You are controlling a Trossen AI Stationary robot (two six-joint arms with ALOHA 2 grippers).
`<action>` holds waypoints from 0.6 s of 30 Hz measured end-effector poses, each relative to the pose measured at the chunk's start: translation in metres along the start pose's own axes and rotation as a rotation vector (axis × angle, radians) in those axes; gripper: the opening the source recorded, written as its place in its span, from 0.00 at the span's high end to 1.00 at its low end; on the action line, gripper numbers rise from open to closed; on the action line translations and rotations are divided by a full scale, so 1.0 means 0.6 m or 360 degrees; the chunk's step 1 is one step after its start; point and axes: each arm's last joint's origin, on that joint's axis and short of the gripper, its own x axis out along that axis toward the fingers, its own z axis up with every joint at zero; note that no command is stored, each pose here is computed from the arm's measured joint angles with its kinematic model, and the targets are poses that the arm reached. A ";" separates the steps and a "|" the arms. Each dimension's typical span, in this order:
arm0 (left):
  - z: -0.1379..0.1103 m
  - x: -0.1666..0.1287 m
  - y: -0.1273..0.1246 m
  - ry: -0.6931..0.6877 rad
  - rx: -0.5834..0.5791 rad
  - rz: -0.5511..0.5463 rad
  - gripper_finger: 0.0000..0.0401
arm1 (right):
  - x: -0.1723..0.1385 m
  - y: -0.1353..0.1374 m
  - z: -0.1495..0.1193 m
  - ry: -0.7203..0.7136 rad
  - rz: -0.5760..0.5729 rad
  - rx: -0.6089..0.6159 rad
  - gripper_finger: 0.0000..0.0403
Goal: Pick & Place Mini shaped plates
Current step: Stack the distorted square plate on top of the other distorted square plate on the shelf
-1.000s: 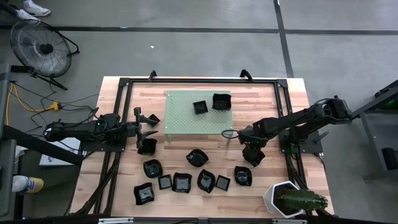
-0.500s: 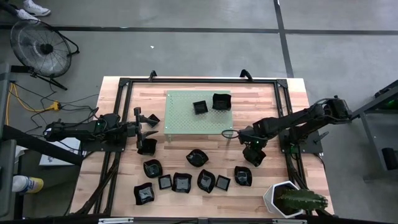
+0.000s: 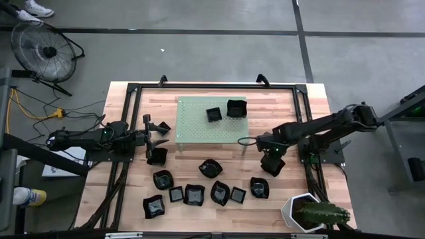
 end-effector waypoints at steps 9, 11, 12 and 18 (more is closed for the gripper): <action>0.000 0.000 0.000 0.0001 0.0000 0.0000 0.52 | -0.061 0.015 0.007 -0.0008 0.0031 -0.0058 1.00; 0.000 0.000 0.000 0.0000 0.0000 0.0000 0.52 | -0.082 0.019 0.008 -0.0004 0.0042 -0.0079 1.00; 0.000 0.000 0.000 0.0000 0.0000 -0.0001 0.52 | -0.094 0.020 0.007 -0.0002 0.0036 -0.0086 1.00; 0.000 0.000 0.000 0.0000 0.0000 -0.0001 0.52 | -0.185 0.028 0.008 -0.0119 0.0061 -0.0152 1.00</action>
